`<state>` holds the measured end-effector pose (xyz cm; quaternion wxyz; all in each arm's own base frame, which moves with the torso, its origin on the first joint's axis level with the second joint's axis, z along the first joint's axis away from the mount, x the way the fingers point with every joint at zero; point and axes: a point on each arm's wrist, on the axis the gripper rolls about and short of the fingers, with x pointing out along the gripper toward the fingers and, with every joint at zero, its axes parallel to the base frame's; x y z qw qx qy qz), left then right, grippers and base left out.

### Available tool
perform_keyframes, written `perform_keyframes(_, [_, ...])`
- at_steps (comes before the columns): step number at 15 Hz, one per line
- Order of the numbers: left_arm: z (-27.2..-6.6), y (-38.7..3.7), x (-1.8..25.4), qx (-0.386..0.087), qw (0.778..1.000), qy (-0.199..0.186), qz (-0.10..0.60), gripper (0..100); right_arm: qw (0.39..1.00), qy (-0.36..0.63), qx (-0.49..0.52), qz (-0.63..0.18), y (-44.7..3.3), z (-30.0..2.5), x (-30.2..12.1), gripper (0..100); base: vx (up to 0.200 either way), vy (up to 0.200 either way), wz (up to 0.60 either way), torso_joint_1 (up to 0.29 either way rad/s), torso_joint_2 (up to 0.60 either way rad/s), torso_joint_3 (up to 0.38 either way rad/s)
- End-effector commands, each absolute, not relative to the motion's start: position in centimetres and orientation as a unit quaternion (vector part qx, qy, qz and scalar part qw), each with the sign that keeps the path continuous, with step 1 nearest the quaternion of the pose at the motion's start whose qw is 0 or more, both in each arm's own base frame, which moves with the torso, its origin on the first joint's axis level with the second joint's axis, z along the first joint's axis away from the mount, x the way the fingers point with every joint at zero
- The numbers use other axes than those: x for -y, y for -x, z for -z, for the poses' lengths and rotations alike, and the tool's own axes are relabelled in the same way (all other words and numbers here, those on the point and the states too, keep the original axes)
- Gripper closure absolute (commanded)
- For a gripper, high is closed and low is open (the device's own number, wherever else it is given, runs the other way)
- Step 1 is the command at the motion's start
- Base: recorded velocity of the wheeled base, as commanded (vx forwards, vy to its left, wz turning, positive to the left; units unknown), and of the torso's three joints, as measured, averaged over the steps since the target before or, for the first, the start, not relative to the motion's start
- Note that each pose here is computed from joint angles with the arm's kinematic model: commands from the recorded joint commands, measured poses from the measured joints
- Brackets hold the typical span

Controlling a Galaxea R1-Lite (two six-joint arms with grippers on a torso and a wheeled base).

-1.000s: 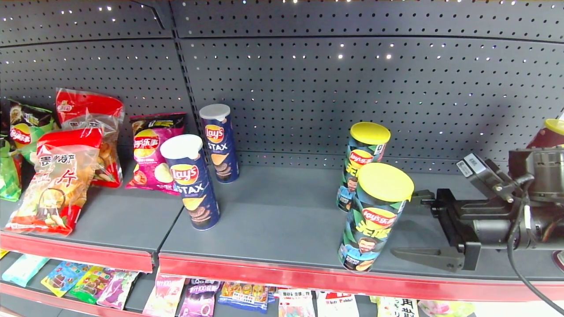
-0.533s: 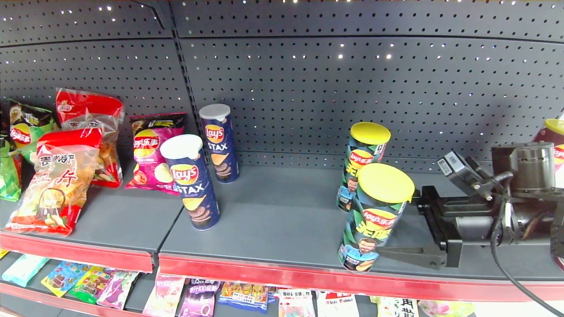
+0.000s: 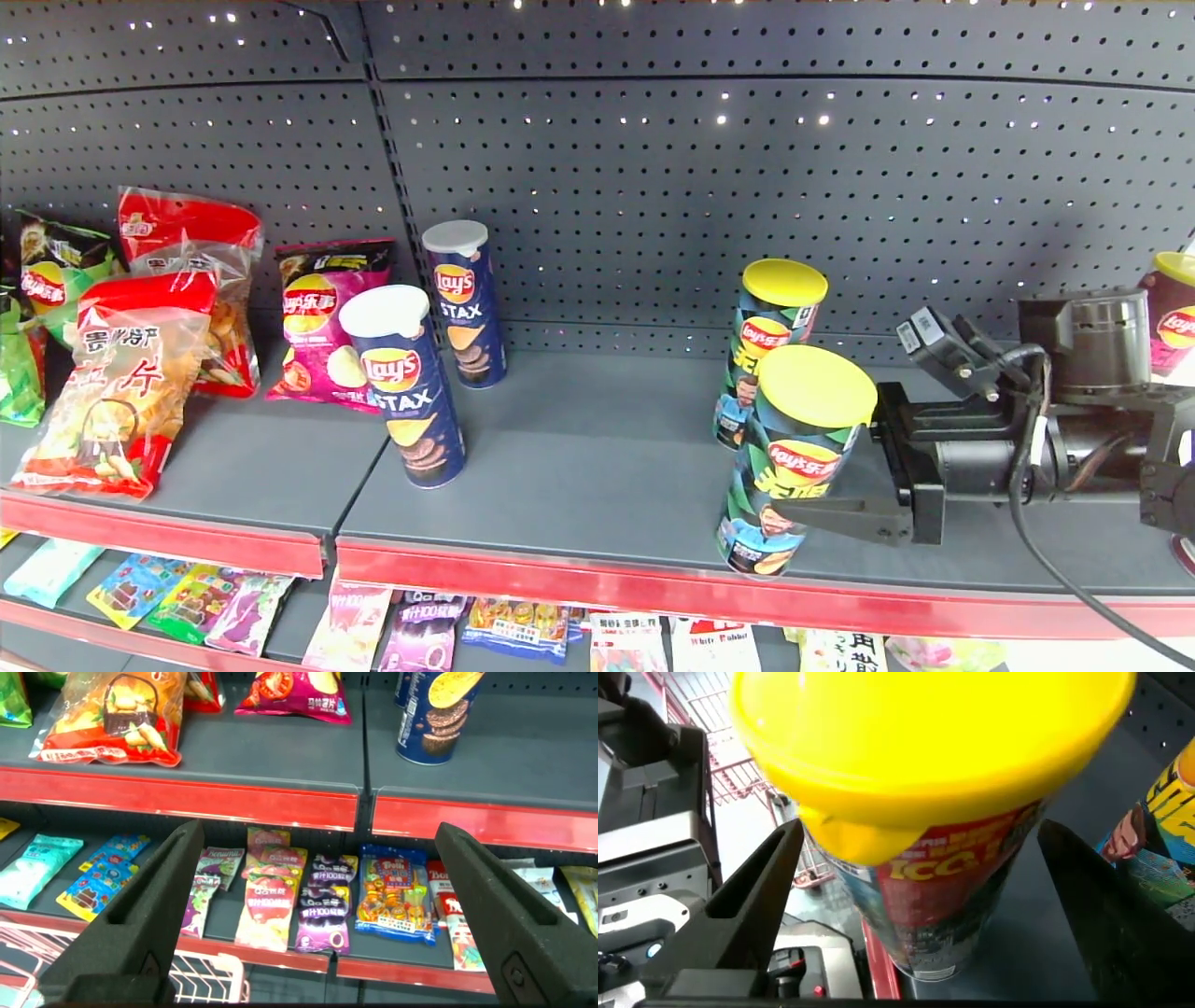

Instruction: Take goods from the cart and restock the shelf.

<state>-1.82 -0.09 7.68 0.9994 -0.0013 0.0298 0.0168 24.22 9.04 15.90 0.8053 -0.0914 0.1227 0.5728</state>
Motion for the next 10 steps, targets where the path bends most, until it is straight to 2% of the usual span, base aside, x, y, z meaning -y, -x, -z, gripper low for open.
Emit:
perform_keyframes(1, [-7.69, 1.81, 0.09, -0.030, 0.999, 0.001, -0.017, 0, 0.803, 0.091, -0.123, -0.576, -24.15, -15.84, -9.23, 0, 0.000, 0.000, 0.00, 0.000, 0.00, 0.000])
perform_keyframes(3, [-7.69, 1.81, 0.09, -0.030, 0.999, 0.001, -0.017, 0, 0.802, 0.091, -0.125, -0.577, -24.24, -15.70, -9.30, 0, 0.000, 0.000, 0.00, 0.000, 0.00, 0.000])
perform_keyframes(4, [-7.69, 1.81, 0.09, -0.030, 0.999, 0.001, -0.017, 0, 0.802, 0.092, -0.123, -0.577, -24.26, -15.77, -9.34, 100, 0.000, 0.000, 0.00, 0.000, 0.00, 0.000])
perform_keyframes(10, [-7.69, 1.81, 0.09, -0.030, 0.999, 0.001, -0.017, 0, 0.797, 0.094, -0.114, -0.586, -24.12, -16.15, -9.61, 100, 0.000, 0.000, 0.00, 0.000, 0.00, 0.000])
